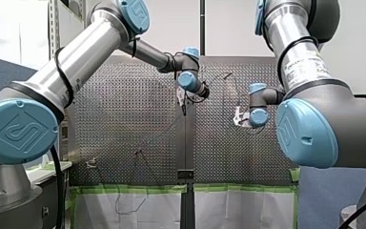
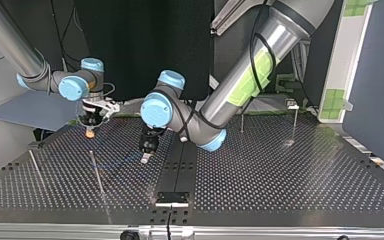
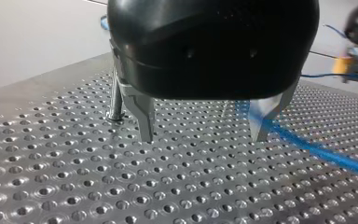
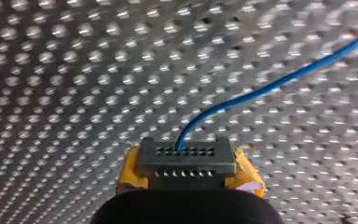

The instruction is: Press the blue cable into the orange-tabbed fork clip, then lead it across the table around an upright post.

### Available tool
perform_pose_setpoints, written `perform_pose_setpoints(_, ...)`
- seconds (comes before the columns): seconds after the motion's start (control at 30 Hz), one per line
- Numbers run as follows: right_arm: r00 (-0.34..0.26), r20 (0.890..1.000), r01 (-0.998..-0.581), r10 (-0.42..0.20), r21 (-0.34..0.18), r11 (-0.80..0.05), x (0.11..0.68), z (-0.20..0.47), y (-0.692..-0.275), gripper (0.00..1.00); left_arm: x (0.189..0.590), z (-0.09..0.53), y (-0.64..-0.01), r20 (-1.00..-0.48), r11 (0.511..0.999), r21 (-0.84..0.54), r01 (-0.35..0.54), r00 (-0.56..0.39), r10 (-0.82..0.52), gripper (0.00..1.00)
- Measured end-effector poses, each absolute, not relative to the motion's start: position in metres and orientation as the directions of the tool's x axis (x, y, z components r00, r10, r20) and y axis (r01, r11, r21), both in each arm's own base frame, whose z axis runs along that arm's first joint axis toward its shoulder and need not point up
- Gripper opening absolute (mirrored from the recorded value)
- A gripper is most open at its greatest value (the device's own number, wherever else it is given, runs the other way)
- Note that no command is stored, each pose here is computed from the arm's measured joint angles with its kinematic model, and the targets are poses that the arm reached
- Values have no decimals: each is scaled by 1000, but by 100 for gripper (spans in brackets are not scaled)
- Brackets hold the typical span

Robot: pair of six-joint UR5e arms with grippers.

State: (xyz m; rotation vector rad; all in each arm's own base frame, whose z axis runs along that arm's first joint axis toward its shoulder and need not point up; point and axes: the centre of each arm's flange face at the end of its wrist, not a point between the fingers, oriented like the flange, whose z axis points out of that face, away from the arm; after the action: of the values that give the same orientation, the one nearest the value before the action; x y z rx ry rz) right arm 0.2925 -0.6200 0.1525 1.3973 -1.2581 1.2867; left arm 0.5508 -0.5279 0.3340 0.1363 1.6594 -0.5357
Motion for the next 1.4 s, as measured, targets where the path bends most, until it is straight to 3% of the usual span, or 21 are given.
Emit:
perform_pose_setpoints(0.2,2,986,-992,-164,-20,-128,279,115,-622,0,551,334,-528,-961,883,-269,385,-169,-219,100)
perform_pose_setpoints(0.93,-16,985,-998,-171,-26,-59,234,75,-634,0,552,335,-527,-960,885,-273,378,-165,-226,100)
perform_pose_setpoints(1.4,-106,968,-994,-227,-100,37,194,7,-638,0,551,334,-527,-960,885,-272,379,-169,-222,100)
